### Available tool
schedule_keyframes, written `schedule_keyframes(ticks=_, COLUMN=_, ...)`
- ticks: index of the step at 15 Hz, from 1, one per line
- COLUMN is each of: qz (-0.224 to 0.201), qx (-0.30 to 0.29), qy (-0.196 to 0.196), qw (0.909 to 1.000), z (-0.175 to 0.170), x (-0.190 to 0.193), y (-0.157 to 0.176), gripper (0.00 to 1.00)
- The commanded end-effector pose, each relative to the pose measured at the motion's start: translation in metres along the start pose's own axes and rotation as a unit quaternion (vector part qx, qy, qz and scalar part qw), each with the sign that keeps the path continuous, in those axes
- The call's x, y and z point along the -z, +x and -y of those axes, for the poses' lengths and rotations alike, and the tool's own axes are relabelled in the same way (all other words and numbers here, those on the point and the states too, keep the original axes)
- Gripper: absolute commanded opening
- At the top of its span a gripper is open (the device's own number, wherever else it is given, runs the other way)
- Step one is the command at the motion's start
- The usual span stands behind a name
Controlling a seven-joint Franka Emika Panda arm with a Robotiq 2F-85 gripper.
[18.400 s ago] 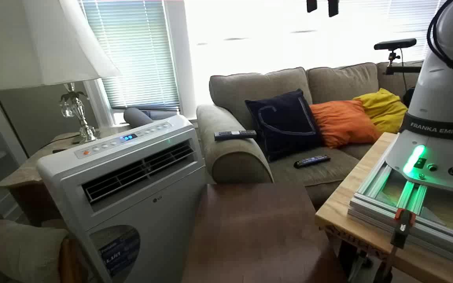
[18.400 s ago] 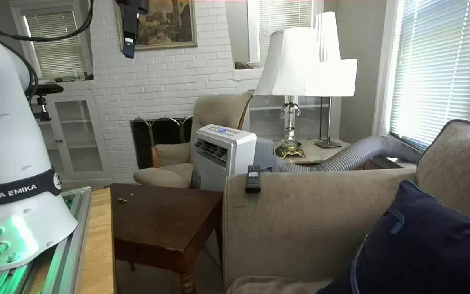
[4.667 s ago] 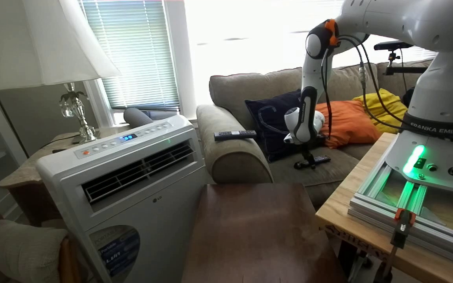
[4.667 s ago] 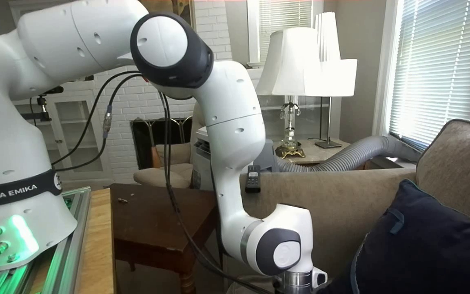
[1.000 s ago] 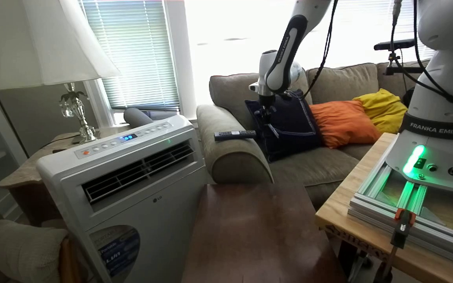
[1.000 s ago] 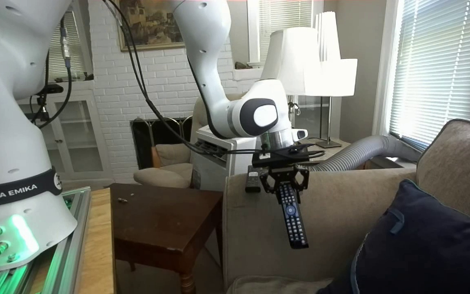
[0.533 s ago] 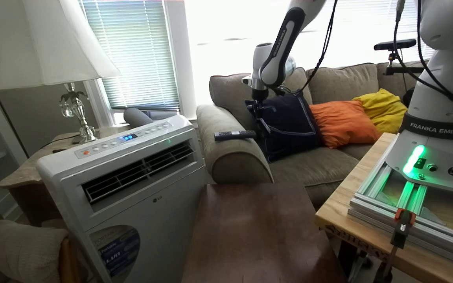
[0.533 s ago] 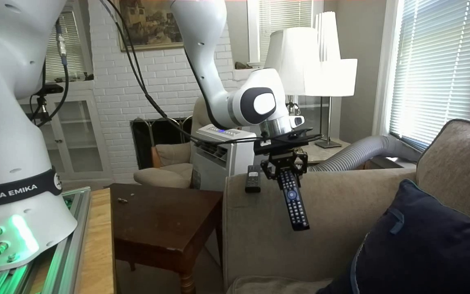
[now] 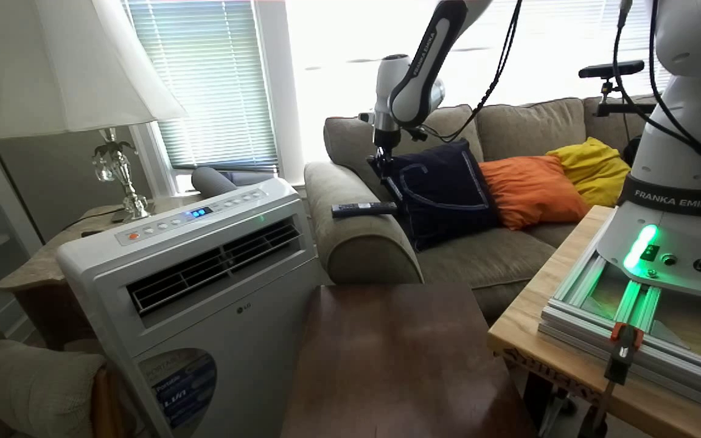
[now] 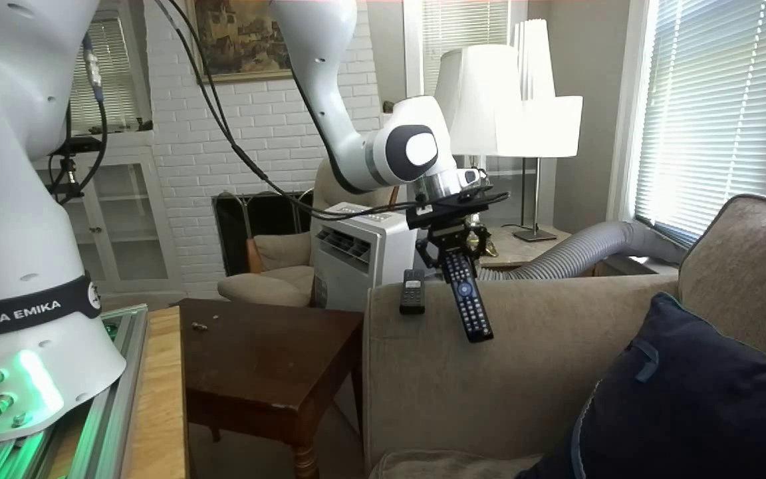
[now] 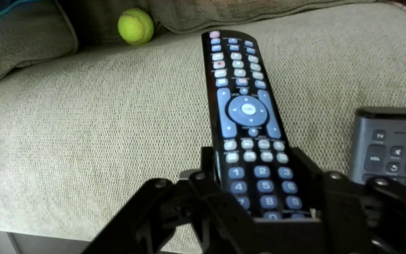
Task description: Move the remote from the seat of the chair to the armrest
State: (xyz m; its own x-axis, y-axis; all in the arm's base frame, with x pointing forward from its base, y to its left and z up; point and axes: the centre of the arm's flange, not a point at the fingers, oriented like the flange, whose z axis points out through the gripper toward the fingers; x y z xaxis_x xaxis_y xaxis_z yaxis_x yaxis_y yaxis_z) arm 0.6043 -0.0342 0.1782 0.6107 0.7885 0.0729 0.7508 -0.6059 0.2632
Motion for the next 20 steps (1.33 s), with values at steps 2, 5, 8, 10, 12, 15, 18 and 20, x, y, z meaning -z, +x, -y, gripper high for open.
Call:
schedule_keyframes(ticks=2, qz=0.005, qx=0.003, qy=0.005, qw=1.0000, z=0.004, x=0.029, y=0.035, gripper=0.31)
schedule_keyframes(ticks=5, qz=0.003, qx=0.008, qy=0.003, qw=1.0000, z=0.007, x=0.038, y=0.056, gripper=0.31)
schedule_keyframes(ticks=8, qz=0.004, qx=0.004, qy=0.005, qw=1.0000, z=0.008, x=0.042, y=0.076, gripper=0.31)
schedule_keyframes(ticks=10, qz=0.006, qx=-0.002, qy=0.005, qw=1.0000, z=0.009, x=0.043, y=0.087, gripper=0.31)
schedule_keyframes(ticks=12, qz=0.007, qx=-0.007, qy=0.003, qw=0.9999, z=0.009, x=0.045, y=0.096, gripper=0.31)
schedule_keyframes(ticks=15, qz=0.012, qx=-0.010, qy=0.003, qw=0.9999, z=0.012, x=0.045, y=0.106, gripper=0.31)
schedule_keyframes(ticks=18, qz=0.018, qx=-0.011, qy=0.000, qw=0.9998, z=0.015, x=0.038, y=0.110, gripper=0.31)
schedule_keyframes(ticks=20, qz=0.024, qx=-0.012, qy=-0.001, qw=0.9996, z=0.015, x=0.031, y=0.110, gripper=0.31)
